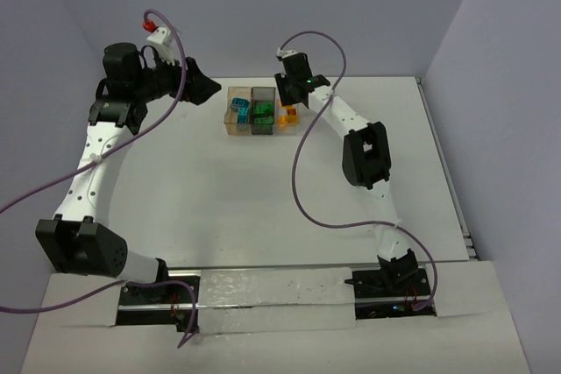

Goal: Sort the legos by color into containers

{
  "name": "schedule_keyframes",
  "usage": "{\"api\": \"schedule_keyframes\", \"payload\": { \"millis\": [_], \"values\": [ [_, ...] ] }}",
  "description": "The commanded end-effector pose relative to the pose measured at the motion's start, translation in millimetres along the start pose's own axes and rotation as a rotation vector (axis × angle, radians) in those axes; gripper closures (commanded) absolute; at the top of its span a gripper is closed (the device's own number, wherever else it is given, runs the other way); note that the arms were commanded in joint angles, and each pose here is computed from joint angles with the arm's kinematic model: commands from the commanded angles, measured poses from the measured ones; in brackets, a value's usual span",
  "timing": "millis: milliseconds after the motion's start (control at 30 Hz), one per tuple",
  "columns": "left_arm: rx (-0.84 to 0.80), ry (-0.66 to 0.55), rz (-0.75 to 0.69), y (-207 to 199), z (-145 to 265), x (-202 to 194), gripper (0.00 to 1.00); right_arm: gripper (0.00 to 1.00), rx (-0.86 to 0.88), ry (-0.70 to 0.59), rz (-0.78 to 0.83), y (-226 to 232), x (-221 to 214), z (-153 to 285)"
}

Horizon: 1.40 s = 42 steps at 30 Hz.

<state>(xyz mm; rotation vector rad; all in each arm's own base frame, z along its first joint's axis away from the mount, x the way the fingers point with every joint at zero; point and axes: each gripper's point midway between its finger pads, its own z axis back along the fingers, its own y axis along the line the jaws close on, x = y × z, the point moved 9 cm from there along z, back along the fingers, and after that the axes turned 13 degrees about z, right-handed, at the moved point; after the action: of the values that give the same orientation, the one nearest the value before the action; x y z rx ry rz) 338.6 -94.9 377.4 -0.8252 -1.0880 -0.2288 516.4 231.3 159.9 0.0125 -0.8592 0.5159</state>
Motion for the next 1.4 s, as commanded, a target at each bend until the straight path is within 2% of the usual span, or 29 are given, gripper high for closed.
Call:
{"api": "schedule_keyframes", "payload": {
  "millis": [0, 200, 333, 467, 533, 567, 600, 633, 667, 733, 833, 933, 1000, 1200, 1367],
  "values": [
    [0.0, -0.041, -0.022, -5, 3, 14, 0.01, 0.42, -0.026, -0.094, -0.003, -13, 27, 16],
    [0.009, -0.038, -0.02, -6, 4, 16, 0.01, 0.38, -0.017, -0.132, -0.005, -16, 43, 42],
    [0.046, -0.034, -0.017, -5, 5, 22, 0.01, 0.37, -0.011, -0.228, -0.01, -23, 72, 100],
    [0.087, -0.023, -0.03, -2, 8, 20, 0.01, 0.21, -0.028, -0.324, 0.011, -34, 92, 165],
    [0.12, -0.031, -0.029, 0, 9, 19, 0.01, 0.1, -0.036, -0.348, 0.012, -37, 94, 189],
    [0.153, -0.036, -0.03, 2, 10, 17, 0.01, 0.01, -0.041, -0.361, 0.014, -39, 94, 201],
    [0.186, -0.025, -0.031, 7, 11, 11, 0.01, 0.0, -0.052, -0.377, 0.02, -42, 89, 229],
    [0.203, -0.013, -0.029, 10, 11, 6, 0.01, 0.0, -0.056, -0.355, 0.023, -42, 81, 230],
    [0.225, 0.004, -0.021, 13, 12, 0, 0.01, 0.0, -0.067, -0.375, 0.025, -44, 77, 252],
    [0.273, 0.027, -0.01, 21, 14, -14, 0.01, 0.0, -0.077, -0.351, 0.029, -43, 58, 263],
    [0.333, 0.047, -0.017, 29, 20, -32, 0.01, 0.0, -0.12, -0.374, -0.001, -47, 34, 303],
    [0.383, 0.078, -0.033, 33, 32, -55, 0.01, 0.0, -0.155, -0.309, -0.024, -47, -17, 312],
    [0.406, 0.092, -0.033, 34, 41, -68, 0.01, 0.0, -0.186, -0.317, -0.04, -48, -46, 328],
    [0.449, 0.125, -0.08, 38, 58, -96, 0.01, 0.0, -0.251, -0.341, -0.051, -50, -103, 345],
    [0.458, 0.105, -0.083, 35, 66, -104, 0.01, 0.0, -0.274, -0.309, -0.044, -49, -128, 349]
  ]
}}
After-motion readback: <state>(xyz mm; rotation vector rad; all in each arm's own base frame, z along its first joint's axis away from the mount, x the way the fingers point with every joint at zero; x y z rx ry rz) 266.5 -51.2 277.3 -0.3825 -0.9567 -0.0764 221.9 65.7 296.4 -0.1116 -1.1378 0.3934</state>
